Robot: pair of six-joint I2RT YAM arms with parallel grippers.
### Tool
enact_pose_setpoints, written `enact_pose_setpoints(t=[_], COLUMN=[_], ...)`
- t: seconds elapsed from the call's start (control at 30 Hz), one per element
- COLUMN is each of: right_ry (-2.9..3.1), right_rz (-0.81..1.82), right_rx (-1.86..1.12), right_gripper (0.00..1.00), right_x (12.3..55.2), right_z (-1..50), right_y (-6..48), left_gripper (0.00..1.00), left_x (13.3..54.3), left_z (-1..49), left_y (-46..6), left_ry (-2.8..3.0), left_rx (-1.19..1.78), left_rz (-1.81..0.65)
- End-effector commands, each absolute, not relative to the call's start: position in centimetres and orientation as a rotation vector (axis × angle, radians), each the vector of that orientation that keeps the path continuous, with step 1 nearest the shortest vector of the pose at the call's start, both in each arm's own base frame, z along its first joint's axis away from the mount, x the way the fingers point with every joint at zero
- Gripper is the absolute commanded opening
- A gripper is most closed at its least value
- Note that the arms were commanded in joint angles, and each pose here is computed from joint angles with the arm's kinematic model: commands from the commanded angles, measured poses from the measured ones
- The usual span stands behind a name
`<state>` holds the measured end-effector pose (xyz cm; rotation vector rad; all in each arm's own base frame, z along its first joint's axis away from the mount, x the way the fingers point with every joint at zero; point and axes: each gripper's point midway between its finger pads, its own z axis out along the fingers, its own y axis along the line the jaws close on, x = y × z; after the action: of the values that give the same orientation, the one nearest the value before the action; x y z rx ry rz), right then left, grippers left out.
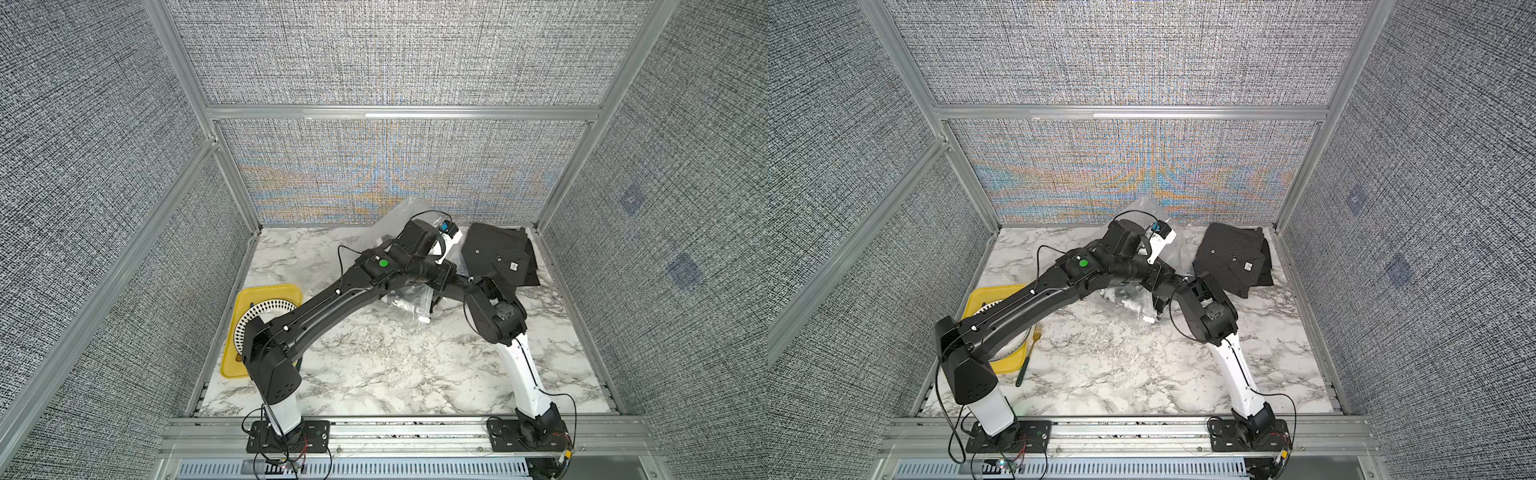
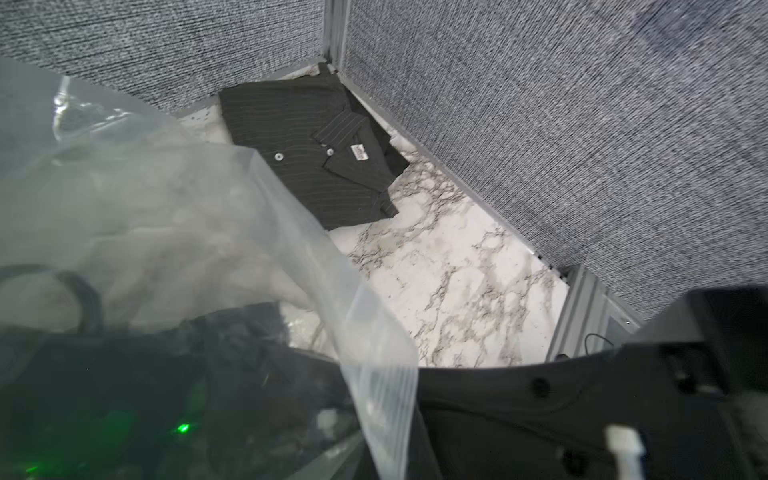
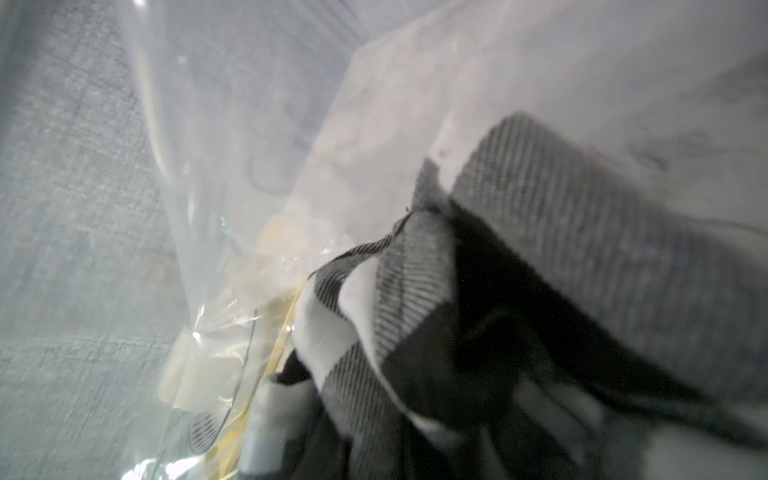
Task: Place the folded shirt into the vacuum bag
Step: Place the shirt in the vacuum bag.
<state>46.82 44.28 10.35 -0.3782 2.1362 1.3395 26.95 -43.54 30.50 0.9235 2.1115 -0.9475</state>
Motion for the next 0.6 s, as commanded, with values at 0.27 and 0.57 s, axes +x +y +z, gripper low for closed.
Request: enact_pose_setpoints(t=[0.27,0.57], right_ry=[2.142,2.264], right_rz=[1.517,1.561], right_rx=[-0.396,-0.207], right_gripper=[0.00,0.00], right_x=[46.4,44.9], right_z=[9.0,11.2], right_y=[45.4,43.2], left_gripper=[0.00,0.00], left_x=[21.3,23.0], left_z=[31.6,28.7], left_y=[-44.9,-42.3], left_ry=[2.094,2.223], left_rx=[1.106,1.057], left_rz=[-1.269,-0.997])
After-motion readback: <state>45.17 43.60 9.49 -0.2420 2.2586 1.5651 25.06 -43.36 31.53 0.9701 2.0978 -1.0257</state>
